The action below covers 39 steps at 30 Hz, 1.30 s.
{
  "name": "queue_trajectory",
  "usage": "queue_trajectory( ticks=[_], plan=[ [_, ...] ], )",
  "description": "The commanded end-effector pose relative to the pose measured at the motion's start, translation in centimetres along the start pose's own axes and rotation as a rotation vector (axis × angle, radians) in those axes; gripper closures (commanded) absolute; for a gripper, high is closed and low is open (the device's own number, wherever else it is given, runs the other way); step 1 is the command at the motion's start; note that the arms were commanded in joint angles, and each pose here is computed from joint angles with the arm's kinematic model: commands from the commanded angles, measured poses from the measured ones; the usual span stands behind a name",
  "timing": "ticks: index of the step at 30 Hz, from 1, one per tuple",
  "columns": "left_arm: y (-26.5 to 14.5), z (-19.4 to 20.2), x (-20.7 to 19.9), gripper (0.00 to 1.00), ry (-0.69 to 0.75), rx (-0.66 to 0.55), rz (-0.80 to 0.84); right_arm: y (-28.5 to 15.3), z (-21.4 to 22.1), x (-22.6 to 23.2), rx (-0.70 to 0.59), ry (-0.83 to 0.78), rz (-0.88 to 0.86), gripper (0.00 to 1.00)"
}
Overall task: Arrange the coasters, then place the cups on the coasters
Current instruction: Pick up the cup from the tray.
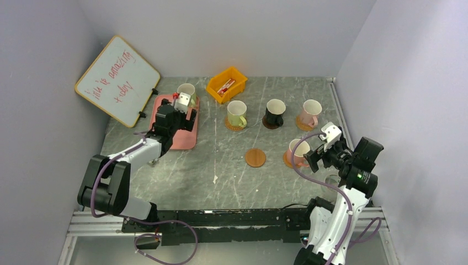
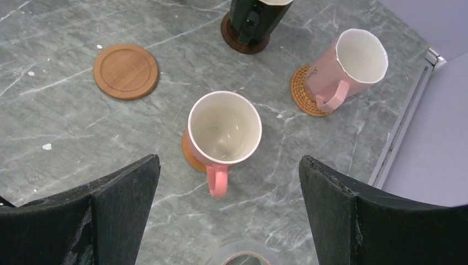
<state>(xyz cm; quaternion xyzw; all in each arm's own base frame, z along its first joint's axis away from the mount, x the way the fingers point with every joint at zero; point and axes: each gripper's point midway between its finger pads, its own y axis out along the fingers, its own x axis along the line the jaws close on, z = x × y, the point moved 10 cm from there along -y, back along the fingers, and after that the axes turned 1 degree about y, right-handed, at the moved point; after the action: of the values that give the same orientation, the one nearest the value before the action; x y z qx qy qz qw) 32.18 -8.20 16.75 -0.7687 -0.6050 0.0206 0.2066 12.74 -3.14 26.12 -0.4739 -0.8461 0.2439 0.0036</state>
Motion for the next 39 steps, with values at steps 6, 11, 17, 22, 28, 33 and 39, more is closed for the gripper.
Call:
queue_trajectory(
  ticks=[6,11,17,22,28,33,39],
  plan=[
    [1.6,-4.9,0.5,0.04,-0.024,-0.086,0.027,0.6,0.8,0.5,-0.044,-0.048,-0.018,0.00],
    [3.8,-5.4,0.6,0.04,-0.058,-0.054,-0.010,0.5,1.0,0.8,-0.041,-0.052,-0.035,0.00],
    [5.3,-5.6,0.8,0.04,-0.085,-0.040,-0.076,0.4,1.1,1.1,-0.047,-0.065,-0.027,0.00],
    [6.1,-5.4,0.8,0.04,-0.115,-0.044,-0.105,0.5,1.2,1.1,-0.048,-0.063,-0.035,0.00],
    [7.8,-5.5,0.1,0.04,-0.150,-0.019,-0.072,0.5,1.2,1.2,-0.046,-0.060,-0.041,0.00],
    [9.2,-5.2,0.0,0.04,-0.143,0.009,-0.130,0.5,1.3,1.2,-0.049,-0.062,-0.037,0.00],
    [10.3,-4.6,0.4,0.04,-0.135,0.042,-0.222,0.5,1.3,1.1,-0.048,-0.057,-0.037,0.00]
  ],
)
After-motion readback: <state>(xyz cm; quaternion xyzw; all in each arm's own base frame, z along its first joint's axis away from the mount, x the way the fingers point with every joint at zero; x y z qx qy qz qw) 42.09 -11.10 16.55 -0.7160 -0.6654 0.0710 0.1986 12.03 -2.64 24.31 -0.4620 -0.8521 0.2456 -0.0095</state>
